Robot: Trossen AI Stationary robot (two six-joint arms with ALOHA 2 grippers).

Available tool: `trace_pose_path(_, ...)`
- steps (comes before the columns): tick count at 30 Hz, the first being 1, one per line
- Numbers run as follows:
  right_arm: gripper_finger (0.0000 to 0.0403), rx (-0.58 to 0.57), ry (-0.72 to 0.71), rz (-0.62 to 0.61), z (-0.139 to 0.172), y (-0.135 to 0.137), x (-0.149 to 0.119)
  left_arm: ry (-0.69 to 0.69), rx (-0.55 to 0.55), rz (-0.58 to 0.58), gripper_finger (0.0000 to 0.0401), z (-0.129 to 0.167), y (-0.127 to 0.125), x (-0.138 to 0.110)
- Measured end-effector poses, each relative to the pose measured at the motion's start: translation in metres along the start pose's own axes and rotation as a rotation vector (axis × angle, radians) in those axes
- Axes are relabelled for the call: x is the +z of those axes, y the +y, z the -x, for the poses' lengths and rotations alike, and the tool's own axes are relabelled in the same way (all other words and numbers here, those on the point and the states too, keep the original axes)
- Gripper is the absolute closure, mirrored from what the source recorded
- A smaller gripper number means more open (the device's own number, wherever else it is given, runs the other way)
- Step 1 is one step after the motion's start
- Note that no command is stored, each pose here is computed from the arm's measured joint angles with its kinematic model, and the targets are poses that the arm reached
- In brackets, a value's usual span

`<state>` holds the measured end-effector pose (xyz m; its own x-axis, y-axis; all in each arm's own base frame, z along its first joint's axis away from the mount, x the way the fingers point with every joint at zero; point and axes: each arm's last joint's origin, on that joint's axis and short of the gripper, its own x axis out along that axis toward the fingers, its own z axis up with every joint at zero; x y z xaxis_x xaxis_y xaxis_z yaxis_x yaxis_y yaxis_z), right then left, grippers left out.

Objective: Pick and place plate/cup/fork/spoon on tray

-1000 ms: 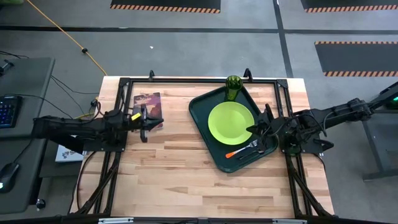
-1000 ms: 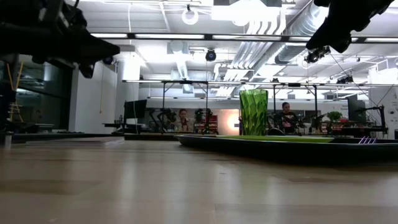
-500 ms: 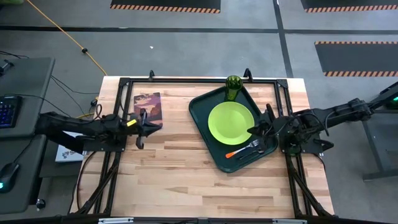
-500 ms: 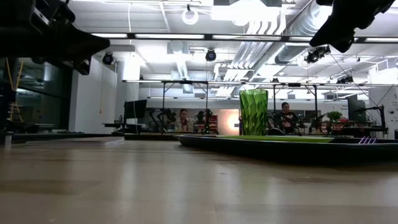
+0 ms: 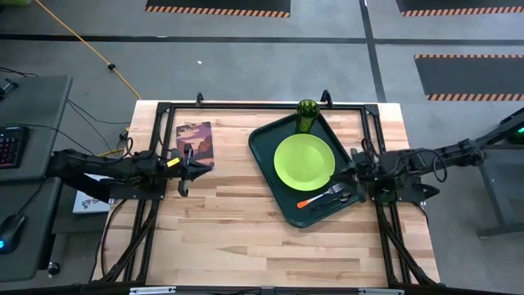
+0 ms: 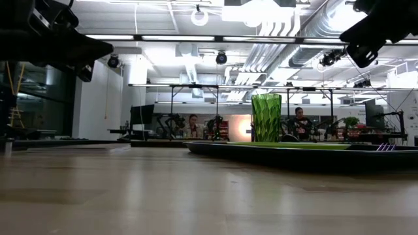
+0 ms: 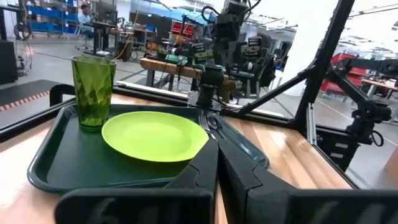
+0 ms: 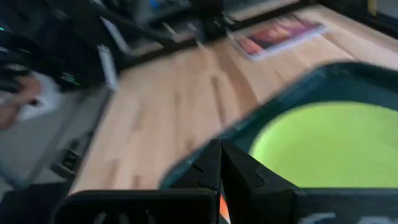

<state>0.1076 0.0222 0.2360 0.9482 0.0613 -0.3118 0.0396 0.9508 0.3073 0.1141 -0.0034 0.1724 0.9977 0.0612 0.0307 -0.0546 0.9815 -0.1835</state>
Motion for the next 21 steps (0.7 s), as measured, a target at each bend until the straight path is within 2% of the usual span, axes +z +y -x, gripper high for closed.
trace_pose_path(2, 0.0403, 0.039, -0.056, 0.014, 0.002, -0.005, -0.003, 0.001, 0.002, 0.000, 0.0401, 0.000, 0.000, 0.000)
trace_pose_path(11, 0.0403, 0.009, -0.162, 0.141, 0.013, -0.020, -0.002, 0.004, 0.003, -0.001, 0.0401, 0.000, 0.000, 0.000)
trace_pose_path(16, 0.0403, 0.037, -0.265, 0.168, -0.002, -0.027, -0.021, 0.004, 0.003, -0.001, 0.0400, 0.000, 0.000, 0.000)
trace_pose_path(21, 0.0403, 0.031, -0.256, 0.185, -0.015, -0.035, -0.045, 0.004, 0.003, -0.001, 0.0400, 0.000, 0.000, 0.000)
